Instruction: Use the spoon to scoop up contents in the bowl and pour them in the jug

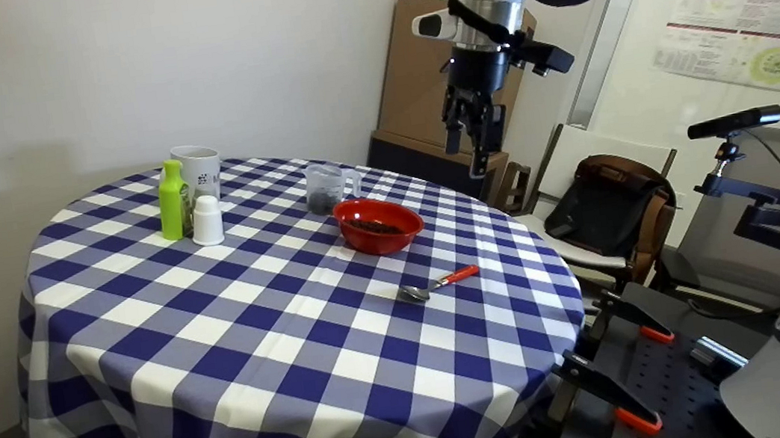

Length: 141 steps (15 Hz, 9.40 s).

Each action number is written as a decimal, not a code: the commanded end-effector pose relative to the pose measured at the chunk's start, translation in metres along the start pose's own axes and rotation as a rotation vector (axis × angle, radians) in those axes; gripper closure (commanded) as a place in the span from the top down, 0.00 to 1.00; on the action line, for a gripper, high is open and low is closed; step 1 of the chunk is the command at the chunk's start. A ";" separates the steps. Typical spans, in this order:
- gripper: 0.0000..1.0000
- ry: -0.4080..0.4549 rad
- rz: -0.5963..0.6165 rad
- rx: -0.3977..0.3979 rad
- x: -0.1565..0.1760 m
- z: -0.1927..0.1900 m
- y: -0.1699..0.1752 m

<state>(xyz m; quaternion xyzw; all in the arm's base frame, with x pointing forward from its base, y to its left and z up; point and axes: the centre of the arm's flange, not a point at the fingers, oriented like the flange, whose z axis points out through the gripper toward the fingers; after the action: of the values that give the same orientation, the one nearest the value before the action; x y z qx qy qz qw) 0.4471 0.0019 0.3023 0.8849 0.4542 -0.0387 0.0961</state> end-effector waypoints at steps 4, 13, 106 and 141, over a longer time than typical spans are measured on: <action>1.00 -0.049 -0.045 -0.041 -0.015 0.040 0.015; 1.00 -0.094 -0.136 0.033 -0.006 0.125 0.002; 0.05 0.027 -0.211 -0.228 0.038 0.045 0.097; 0.05 -0.592 -0.576 -0.798 0.069 0.162 0.025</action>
<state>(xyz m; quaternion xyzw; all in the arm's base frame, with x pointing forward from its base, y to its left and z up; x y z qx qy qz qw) 0.5154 0.0113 0.1412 0.5513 0.6180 -0.1243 0.5466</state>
